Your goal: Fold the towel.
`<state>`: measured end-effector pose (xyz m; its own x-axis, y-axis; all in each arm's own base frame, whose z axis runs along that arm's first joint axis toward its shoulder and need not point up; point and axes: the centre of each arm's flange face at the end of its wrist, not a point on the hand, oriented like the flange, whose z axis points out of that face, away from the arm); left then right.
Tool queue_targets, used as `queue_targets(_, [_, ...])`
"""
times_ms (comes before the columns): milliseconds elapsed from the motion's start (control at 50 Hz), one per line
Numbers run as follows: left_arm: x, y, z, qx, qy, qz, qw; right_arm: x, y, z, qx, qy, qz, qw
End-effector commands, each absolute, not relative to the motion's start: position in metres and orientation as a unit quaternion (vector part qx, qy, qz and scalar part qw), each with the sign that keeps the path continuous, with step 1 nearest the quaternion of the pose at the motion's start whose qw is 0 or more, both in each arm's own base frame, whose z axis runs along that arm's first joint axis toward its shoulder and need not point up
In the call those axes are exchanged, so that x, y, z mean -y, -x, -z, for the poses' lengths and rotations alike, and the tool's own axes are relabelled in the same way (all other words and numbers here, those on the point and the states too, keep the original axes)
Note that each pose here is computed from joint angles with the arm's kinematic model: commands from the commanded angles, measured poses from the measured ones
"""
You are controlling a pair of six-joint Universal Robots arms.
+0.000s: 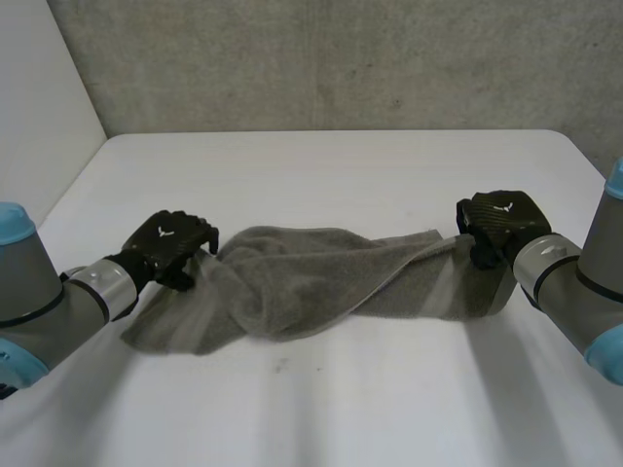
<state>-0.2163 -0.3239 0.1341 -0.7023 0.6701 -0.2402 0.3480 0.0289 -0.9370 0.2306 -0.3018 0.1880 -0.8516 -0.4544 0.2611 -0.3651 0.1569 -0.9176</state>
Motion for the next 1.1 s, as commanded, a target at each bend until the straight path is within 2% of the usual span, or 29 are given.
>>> queue_targets(20, [0.328, 0.22, -0.137, 0.698, 0.366, -0.601, 0.134, 0.305, -0.231, -0.187, -0.76, 0.27, 0.59, 0.036])
queue_targets(160, [0.338, 0.224, -0.138, 0.693, 0.367, -0.607, 0.128, 0.311, -0.234, -0.189, -0.748, 0.293, 0.596, 0.019])
queue_targets(320, [0.361, 0.229, -0.17, 0.652, 0.367, -0.655, 0.107, 0.339, -0.246, -0.208, -0.699, 0.329, 0.635, -0.026])
queue_targets(360, [0.371, 0.239, -0.193, 0.624, 0.363, -0.686, 0.091, 0.351, -0.262, -0.233, -0.658, 0.334, 0.674, -0.029])
queue_targets(380, [0.371, 0.239, -0.193, 0.624, 0.363, -0.686, 0.091, 0.351, -0.262, -0.233, -0.658, 0.334, 0.675, -0.029])
queue_targets(420, [0.386, 0.246, -0.223, 0.587, 0.345, -0.73, 0.06, 0.365, -0.278, -0.271, -0.598, 0.321, 0.734, -0.031])
queue_targets(440, [0.386, 0.246, -0.224, 0.587, 0.345, -0.73, 0.06, 0.365, -0.279, -0.271, -0.597, 0.321, 0.734, -0.031])
queue_targets(460, [0.395, 0.248, -0.243, 0.56, 0.328, -0.76, 0.039, 0.375, -0.284, -0.296, -0.553, 0.298, 0.777, -0.04])
queue_targets(480, [0.396, 0.248, -0.243, 0.56, 0.327, -0.76, 0.039, 0.375, -0.284, -0.296, -0.553, 0.298, 0.777, -0.041])
queue_targets(520, [0.411, 0.248, -0.289, 0.483, 0.273, -0.832, -0.008, 0.388, -0.284, -0.354, -0.439, 0.221, 0.868, -0.069])
queue_targets(540, [0.411, 0.248, -0.29, 0.483, 0.273, -0.832, -0.008, 0.388, -0.284, -0.354, -0.438, 0.221, 0.869, -0.069])
queue_targets(580, [0.412, 0.242, -0.34, 0.386, 0.192, -0.901, -0.037, 0.381, -0.274, -0.414, -0.318, 0.126, 0.935, -0.093])
queue_targets(600, [0.412, 0.242, -0.341, 0.385, 0.192, -0.902, -0.037, 0.381, -0.274, -0.414, -0.317, 0.126, 0.935, -0.093])
queue_targets(620, [0.404, 0.239, -0.367, 0.337, 0.158, -0.928, -0.037, 0.373, -0.27, -0.433, -0.28, 0.096, 0.95, -0.096])
queue_targets(640, [0.404, 0.239, -0.367, 0.336, 0.158, -0.928, -0.037, 0.373, -0.27, -0.433, -0.28, 0.096, 0.95, -0.096])
queue_targets(660, [0.394, 0.237, -0.388, 0.299, 0.14, -0.944, -0.029, 0.369, -0.267, -0.44, -0.273, 0.088, 0.953, -0.097])
queue_targets(760, [0.377, 0.23, -0.398, 0.31, 0.135, -0.941, -0.011, 0.367, -0.271, -0.419, -0.339, 0.129, 0.928, -0.089])
queue_targets(840, [0.377, 0.229, -0.376, 0.359, 0.152, -0.921, -0.002, 0.363, -0.279, -0.37, -0.447, 0.225, 0.863, -0.068])
queue_targets(860, [0.376, 0.231, -0.355, 0.397, 0.171, -0.902, 0.005, 0.363, -0.279, -0.369, -0.447, 0.226, 0.863, -0.068])
queue_targets(880, [0.376, 0.231, -0.355, 0.397, 0.171, -0.902, 0.005, 0.36, -0.28, -0.348, -0.487, 0.257, 0.833, -0.058])
queue_targets(900, [0.373, 0.233, -0.328, 0.44, 0.195, -0.876, 0.013, 0.356, -0.28, -0.326, -0.526, 0.282, 0.801, -0.049])
queue_targets(920, [0.369, 0.233, -0.308, 0.472, 0.211, -0.856, 0.021, 0.356, -0.28, -0.326, -0.526, 0.282, 0.801, -0.049])
queue_targets(940, [0.367, 0.232, -0.285, 0.505, 0.225, -0.833, 0.028, 0.351, -0.28, -0.301, -0.564, 0.306, 0.766, -0.038])
queue_targets(1000, [0.365, 0.231, -0.26, 0.538, 0.236, -0.809, 0.035, 0.339, -0.278, -0.256, -0.619, 0.342, 0.707, -0.024])
queue_targets(1020, [0.362, 0.229, -0.235, 0.57, 0.245, -0.784, 0.039, 0.334, -0.277, -0.231, -0.642, 0.358, 0.678, -0.019])
queue_targets(1040, [0.358, 0.228, -0.211, 0.598, 0.255, -0.759, 0.041, 0.334, -0.277, -0.231, -0.642, 0.358, 0.678, -0.019])
queue_targets(1060, [0.358, 0.228, -0.211, 0.599, 0.255, -0.758, 0.041, 0.33, -0.275, -0.207, -0.663, 0.373, 0.648, -0.018])
queue_targets(1080, [0.354, 0.226, -0.191, 0.622, 0.266, -0.736, 0.038, 0.325, -0.273, -0.185, -0.681, 0.389, 0.621, -0.02])
queue_targets(1100, [0.349, 0.224, -0.174, 0.642, 0.279, -0.714, 0.029, 0.325, -0.273, -0.184, -0.681, 0.389, 0.62, -0.02])
